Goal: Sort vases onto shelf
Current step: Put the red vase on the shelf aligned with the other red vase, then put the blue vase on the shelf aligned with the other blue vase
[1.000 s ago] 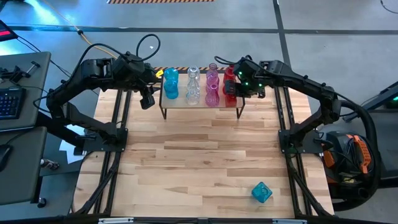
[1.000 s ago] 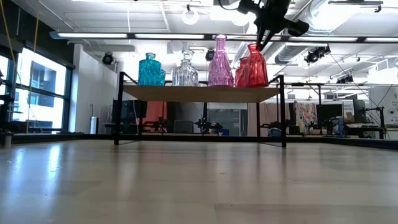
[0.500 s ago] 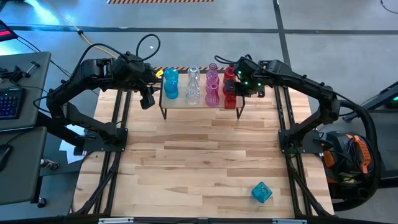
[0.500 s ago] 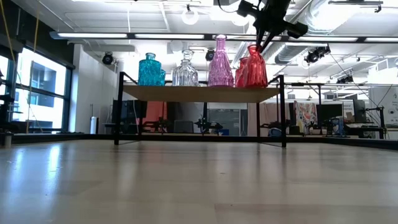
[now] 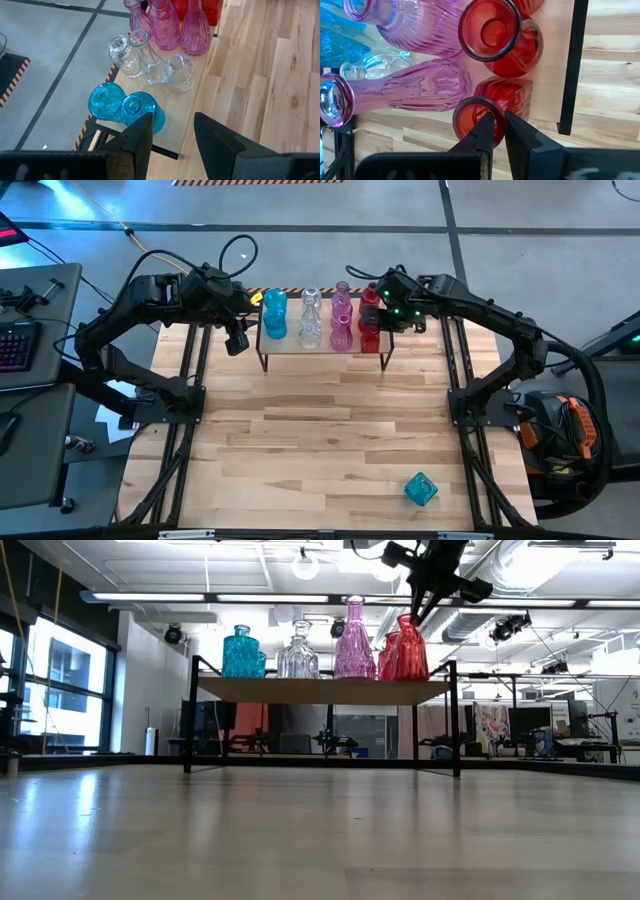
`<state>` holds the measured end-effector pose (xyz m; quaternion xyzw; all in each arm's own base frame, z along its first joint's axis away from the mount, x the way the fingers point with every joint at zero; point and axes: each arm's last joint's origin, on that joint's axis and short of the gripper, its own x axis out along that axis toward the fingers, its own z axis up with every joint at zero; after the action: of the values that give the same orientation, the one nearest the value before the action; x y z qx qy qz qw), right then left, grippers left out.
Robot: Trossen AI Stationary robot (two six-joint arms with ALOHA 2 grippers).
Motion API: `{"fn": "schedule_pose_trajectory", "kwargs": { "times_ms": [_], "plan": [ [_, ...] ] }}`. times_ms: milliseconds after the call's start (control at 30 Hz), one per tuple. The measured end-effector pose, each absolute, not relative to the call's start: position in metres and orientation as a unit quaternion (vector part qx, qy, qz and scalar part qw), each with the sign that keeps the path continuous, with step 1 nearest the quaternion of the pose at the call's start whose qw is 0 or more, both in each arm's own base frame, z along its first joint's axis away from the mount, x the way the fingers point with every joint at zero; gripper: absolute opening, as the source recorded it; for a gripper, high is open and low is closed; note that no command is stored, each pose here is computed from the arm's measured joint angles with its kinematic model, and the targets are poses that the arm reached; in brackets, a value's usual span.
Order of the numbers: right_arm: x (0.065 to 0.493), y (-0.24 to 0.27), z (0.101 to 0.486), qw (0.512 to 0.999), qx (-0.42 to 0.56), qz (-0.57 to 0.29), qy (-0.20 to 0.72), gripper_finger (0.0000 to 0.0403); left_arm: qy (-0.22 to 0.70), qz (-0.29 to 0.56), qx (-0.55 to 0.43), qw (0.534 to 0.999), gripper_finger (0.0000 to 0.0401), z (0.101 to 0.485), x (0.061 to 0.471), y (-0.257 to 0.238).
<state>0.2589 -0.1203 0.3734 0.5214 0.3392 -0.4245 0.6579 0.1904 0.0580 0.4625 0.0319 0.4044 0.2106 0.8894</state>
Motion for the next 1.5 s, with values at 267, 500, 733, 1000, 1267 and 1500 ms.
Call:
{"fn": "schedule_pose_trajectory", "kwargs": {
  "times_ms": [267, 500, 733, 1000, 1267, 1500],
  "plan": [
    [0.259, -0.120, 0.373, 0.669, 0.507, -0.418, 0.347, 0.0023, 0.404, 0.211, 0.032, 0.889, 0.0136, 0.462, 0.191, 0.058],
    [0.259, -0.121, 0.373, 0.672, 0.501, -0.420, 0.348, 0.0023, 0.404, 0.211, 0.032, 0.889, 0.0136, 0.463, 0.190, 0.058],
    [0.259, -0.121, 0.374, 0.674, 0.497, -0.424, 0.345, 0.0045, 0.405, 0.211, 0.032, 0.889, 0.0136, 0.462, 0.191, 0.058],
    [0.258, -0.121, 0.375, 0.679, 0.490, -0.426, 0.343, 0.0097, 0.404, 0.211, 0.032, 0.889, 0.0136, 0.463, 0.190, 0.058],
    [0.235, -0.106, 0.394, 0.691, 0.503, -0.391, 0.341, 0.0103, 0.405, 0.211, 0.032, 0.889, 0.0136, 0.462, 0.191, 0.058],
    [0.212, -0.061, 0.398, 0.650, 0.510, -0.358, 0.434, 0.0103, 0.404, 0.211, 0.032, 0.889, 0.0136, 0.463, 0.190, 0.058]
  ]
}}
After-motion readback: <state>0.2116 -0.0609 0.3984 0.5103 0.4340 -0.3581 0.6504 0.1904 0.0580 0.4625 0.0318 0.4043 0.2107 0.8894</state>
